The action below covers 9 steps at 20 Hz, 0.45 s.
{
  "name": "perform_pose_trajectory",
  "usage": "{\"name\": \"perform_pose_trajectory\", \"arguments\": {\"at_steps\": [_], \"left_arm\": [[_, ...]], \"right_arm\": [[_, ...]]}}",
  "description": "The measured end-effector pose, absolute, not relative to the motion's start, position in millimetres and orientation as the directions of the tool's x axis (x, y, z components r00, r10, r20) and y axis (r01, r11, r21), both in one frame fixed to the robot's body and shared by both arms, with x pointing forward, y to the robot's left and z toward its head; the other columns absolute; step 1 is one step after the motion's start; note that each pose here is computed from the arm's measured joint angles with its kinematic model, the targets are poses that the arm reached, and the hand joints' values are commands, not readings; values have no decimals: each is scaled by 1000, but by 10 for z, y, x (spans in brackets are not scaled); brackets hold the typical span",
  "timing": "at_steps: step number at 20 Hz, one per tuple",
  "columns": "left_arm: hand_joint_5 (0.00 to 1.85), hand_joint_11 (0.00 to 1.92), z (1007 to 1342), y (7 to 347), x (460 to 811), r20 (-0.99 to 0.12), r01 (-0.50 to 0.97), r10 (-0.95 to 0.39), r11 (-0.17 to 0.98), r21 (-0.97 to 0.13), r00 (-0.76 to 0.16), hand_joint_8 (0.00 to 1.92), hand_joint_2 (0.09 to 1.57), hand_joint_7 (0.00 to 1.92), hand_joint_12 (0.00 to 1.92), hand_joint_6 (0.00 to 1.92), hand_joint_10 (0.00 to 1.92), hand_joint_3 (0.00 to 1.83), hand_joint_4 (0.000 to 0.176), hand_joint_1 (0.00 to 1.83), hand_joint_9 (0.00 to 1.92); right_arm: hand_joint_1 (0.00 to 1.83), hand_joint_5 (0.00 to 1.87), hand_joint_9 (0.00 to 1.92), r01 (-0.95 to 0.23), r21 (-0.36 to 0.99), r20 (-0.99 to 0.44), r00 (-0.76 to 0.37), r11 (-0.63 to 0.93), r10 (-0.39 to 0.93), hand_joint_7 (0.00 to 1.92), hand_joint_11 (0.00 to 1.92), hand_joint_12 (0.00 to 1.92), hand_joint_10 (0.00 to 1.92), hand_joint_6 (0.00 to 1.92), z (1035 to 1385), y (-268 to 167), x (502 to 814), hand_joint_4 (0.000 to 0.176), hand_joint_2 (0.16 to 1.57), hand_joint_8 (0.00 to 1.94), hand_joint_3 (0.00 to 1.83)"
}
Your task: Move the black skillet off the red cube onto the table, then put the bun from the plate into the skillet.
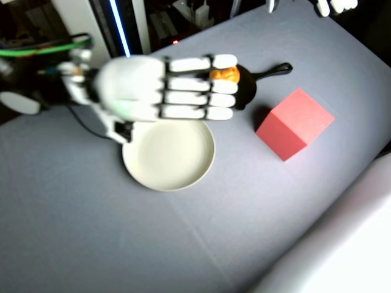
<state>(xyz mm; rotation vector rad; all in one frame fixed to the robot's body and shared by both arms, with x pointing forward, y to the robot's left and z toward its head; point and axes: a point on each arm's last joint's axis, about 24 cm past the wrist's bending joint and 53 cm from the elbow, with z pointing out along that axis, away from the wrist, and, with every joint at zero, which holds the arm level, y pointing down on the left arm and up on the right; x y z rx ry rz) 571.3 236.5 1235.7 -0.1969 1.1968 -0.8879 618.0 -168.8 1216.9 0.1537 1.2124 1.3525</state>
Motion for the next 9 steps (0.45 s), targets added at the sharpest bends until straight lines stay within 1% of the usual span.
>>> {"name": "perform_pose_trajectory", "arguments": {"at_steps": [1,2,3,4,5,6,7,8,9], "left_arm": [[17,0,12400,2312,5706,-714,518,-696,641,-567,80,3,1167,236,775,1,12,0,0,384,275],[3,0,12426,2265,5693,-709,536,-702,626,-566,72,5,1185,192,966,0,23,0,0,343,319],[0,0,12473,2199,5673,-703,564,-708,607,-560,64,3,1225,134,931,0,15,6,24,330,319],[147,0,12524,2148,5664,-696,584,-716,591,-556,62,7,1291,184,895,30,14,7,8,313,358],[145,0,12613,2089,5658,-684,611,-726,572,-547,67,12,1269,234,606,15,3,0,60,359,345],[131,0,12719,2047,5663,-673,641,-735,556,-530,81,5,1267,137,152,9,0,0,97,345,202],[405,0,12818,2029,5666,-660,663,-745,544,-515,98,1,1327,153,30,398,0,0,111,227,113],[380,0,12944,2010,5653,-644,689,-756,530,-494,120,11,1315,291,5,903,16,0,151,149,182],[184,7,13008,1980,5629,-635,710,-763,514,-482,121,3,1445,302,8,727,23,6,63,29,247]], "right_arm": [[825,107,106,-653,692,-552,-204,308,809,85,83,31,10,5,12226,-1825,6142,131,817,4,0],[875,195,224,-663,681,-546,-178,310,819,195,205,76,19,9,12286,-1900,6099,60,876,10,5],[699,115,306,-687,660,-538,-149,304,830,271,255,84,17,1,12385,-1953,6021,31,1058,9,19],[640,53,327,-716,634,-531,-130,291,837,307,239,52,7,0,12490,-1956,5924,57,1153,5,12],[677,30,325,-742,612,-531,-129,273,838,309,233,40,2,0,12561,-1899,5810,79,1171,1,7],[722,179,231,-759,590,-550,-128,276,825,227,86,7,0,16,12577,-1829,5738,149,1208,0,6],[565,224,83,-775,573,-568,-139,268,811,137,16,1,0,20,12605,-1739,5682,171,1113,0,0],[570,313,34,-808,528,-604,-141,262,784,147,2,0,0,16,12675,-1619,5583,169,1095,2,0],[574,262,6,-833,496,-610,-133,245,781,72,0,0,0,2,12766,-1580,5521,131,1071,0,0]]}}
